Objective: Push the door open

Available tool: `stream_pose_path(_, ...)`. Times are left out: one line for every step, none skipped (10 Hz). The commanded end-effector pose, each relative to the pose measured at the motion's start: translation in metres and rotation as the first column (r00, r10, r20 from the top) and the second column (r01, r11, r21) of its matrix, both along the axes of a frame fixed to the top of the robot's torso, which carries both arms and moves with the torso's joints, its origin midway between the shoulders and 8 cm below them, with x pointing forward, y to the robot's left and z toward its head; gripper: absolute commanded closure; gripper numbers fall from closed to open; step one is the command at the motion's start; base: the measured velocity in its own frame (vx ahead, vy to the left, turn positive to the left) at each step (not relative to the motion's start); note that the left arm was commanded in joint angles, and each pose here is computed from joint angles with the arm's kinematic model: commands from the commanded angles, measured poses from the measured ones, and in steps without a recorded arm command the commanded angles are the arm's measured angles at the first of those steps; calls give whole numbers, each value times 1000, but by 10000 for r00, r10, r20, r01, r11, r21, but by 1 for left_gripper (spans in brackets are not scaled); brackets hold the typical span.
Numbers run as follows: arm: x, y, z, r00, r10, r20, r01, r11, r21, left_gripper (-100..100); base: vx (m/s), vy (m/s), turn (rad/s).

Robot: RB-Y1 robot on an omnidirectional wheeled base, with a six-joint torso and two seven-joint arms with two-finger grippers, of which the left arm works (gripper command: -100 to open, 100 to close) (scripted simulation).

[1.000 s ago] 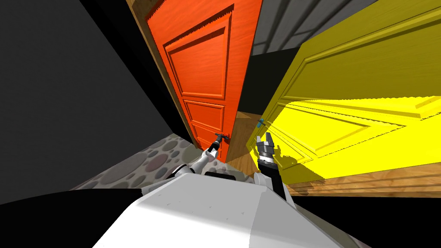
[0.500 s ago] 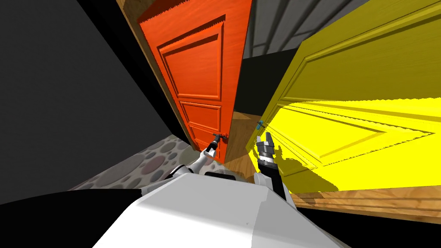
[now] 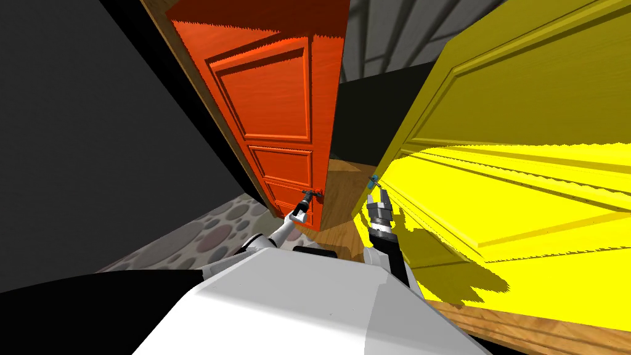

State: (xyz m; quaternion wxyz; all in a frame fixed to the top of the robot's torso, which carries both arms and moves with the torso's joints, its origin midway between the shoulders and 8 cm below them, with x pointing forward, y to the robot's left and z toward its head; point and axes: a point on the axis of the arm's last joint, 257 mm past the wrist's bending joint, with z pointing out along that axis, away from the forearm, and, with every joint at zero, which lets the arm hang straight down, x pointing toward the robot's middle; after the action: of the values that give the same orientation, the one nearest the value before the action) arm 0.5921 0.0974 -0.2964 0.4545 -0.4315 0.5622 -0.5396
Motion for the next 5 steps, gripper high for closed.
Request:
stream_pose_path(6, 25, 3, 9992, 395, 97, -396, 9992, 79, 100, 134, -131, 65)
stream_pose_path(8, 35, 4, 9983, 568, 97, -569, 9983, 77, 100, 164, -163, 84)
stream_pose_path(8, 35, 4, 9983, 568, 97, -569, 9983, 77, 100, 114, -134, 51)
stream_pose_path(10, 44, 4, 9972, 742, 97, -742, 9972, 68, 100, 95, -113, 73)
stream_pose_path(11, 49, 4, 9965, 826, 96, -827, 9966, 58, 100, 106, -139, 53)
